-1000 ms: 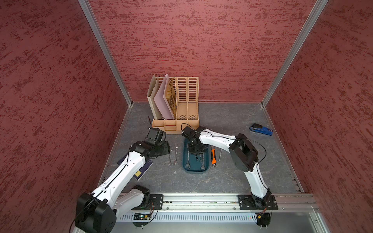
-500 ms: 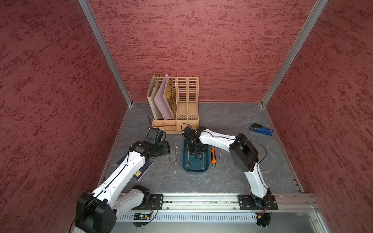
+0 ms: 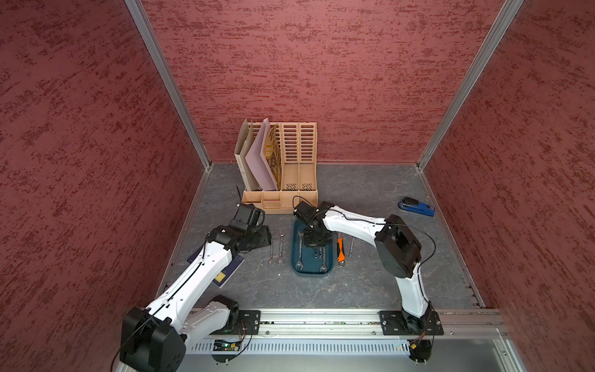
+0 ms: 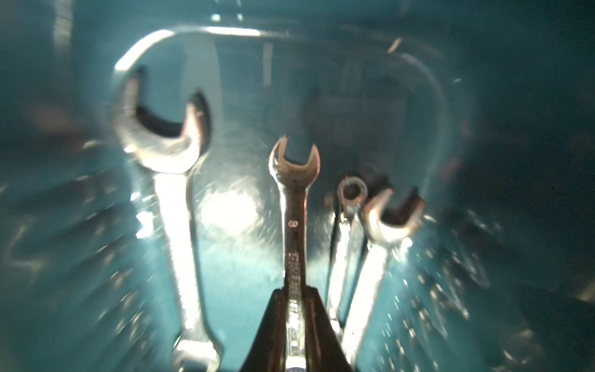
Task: Take out the wrench from the storage box
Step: Pick up the wrench from the storage box, then place the wrench at the center of the board.
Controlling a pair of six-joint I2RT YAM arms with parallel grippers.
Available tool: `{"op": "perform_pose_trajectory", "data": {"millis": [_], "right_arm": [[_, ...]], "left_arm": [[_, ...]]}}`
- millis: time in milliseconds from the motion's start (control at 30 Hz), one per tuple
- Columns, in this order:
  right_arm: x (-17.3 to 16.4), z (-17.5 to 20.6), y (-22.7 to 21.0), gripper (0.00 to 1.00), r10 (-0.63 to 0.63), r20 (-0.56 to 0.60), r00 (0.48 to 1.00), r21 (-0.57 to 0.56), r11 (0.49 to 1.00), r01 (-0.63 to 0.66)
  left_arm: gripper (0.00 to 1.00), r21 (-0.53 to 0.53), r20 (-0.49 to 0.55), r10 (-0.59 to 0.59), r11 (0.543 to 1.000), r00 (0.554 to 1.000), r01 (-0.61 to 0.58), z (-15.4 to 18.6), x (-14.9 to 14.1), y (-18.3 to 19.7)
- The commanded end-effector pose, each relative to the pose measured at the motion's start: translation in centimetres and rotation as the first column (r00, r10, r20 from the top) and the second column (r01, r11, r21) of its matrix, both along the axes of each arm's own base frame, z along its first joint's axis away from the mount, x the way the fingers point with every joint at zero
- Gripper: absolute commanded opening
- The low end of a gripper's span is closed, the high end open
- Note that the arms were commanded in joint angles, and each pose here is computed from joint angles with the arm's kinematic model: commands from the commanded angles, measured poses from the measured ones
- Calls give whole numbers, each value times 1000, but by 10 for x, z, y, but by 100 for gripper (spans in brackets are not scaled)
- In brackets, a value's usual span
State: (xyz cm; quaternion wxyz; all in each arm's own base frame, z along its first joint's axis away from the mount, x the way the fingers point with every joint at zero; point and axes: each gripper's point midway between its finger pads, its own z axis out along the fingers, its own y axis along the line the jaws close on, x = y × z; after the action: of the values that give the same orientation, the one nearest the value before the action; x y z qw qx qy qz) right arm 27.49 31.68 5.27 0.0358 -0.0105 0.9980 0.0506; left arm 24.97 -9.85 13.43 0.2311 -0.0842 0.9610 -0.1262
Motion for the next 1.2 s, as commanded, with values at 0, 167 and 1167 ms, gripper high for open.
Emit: {"op": "perform_pose_trajectory", "data": {"millis": [0, 167, 1167], "right_arm": [[1, 34, -8, 10, 4, 55, 998, 16, 1000, -5], [1, 65, -19, 10, 6, 106, 994, 31, 999, -9], [3, 0, -187, 11, -147, -26, 989, 28, 989, 148]], "left_arm": [[55, -7, 11, -9, 1000, 1000, 9, 0, 0, 0], [55, -5, 10, -8, 1000, 1000, 8, 0, 0, 0], [55, -8, 10, -35, 999, 999, 35, 33, -7, -60]]}}
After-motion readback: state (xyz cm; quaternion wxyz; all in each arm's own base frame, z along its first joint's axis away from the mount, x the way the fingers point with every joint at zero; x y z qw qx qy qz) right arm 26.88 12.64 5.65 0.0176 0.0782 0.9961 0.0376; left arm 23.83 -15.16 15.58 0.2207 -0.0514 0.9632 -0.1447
